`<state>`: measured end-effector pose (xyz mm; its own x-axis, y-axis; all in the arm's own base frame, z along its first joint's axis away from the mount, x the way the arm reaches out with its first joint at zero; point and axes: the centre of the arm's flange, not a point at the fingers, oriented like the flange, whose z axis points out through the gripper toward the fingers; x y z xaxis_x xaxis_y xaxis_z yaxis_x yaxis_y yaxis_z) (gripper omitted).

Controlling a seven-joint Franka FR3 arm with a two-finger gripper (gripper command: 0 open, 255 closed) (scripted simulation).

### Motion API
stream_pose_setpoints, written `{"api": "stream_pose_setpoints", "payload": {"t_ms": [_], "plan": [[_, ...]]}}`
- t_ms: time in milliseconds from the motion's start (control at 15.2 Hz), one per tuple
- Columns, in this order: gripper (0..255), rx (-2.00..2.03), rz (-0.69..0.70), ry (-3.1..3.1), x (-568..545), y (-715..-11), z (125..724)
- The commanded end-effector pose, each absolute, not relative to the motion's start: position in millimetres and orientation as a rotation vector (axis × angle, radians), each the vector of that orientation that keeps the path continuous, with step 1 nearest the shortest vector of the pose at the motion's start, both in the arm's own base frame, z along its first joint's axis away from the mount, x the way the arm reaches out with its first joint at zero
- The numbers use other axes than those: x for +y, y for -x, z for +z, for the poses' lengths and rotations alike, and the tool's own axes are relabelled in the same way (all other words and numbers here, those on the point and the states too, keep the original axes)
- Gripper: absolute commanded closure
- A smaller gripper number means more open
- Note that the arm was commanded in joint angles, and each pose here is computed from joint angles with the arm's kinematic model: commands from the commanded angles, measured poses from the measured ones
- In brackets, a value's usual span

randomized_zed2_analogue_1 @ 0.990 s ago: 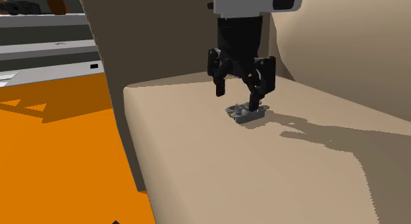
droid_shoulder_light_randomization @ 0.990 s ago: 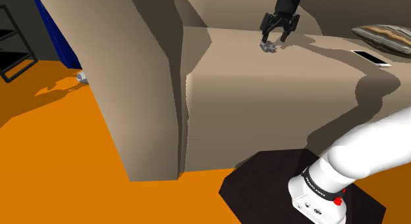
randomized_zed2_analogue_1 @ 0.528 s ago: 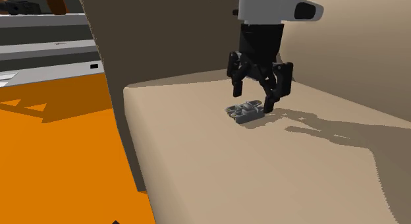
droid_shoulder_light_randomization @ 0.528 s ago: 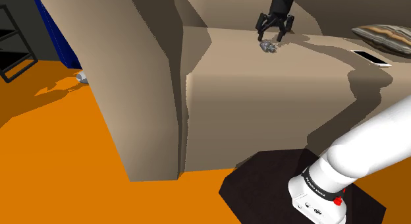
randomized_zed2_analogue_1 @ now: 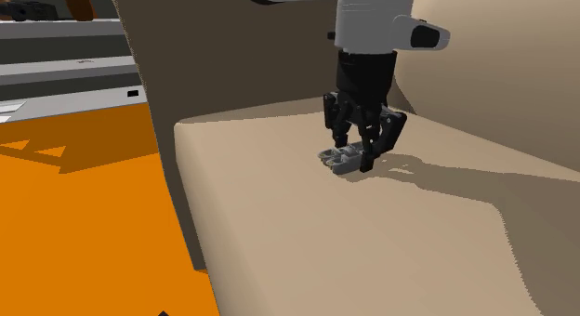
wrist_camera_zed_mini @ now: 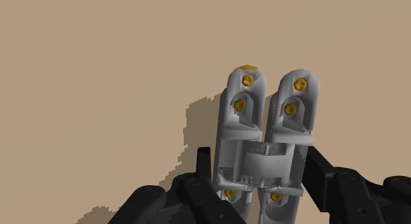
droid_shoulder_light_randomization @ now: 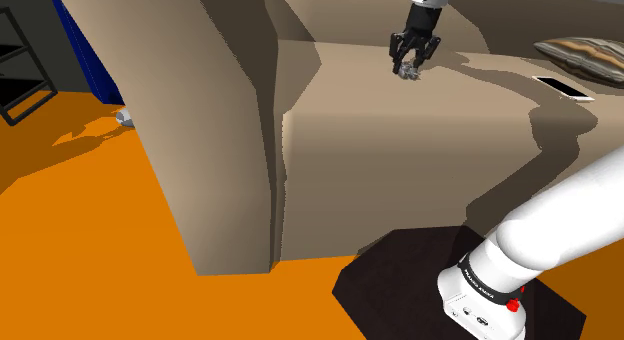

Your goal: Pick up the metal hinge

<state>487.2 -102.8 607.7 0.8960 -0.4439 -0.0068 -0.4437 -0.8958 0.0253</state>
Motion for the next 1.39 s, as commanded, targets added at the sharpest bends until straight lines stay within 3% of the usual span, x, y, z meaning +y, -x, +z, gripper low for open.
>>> {"api": "stream_pose_setpoints", "payload": {"t_ms": [0,396,1320], "plan": [[255,-0.711,-0.029,-3.036,-103,-488,604],[255,-0.711,-0.03,-3.036,-103,-488,605],[255,-0.711,-0.03,-3.035,-103,-488,679]]}}
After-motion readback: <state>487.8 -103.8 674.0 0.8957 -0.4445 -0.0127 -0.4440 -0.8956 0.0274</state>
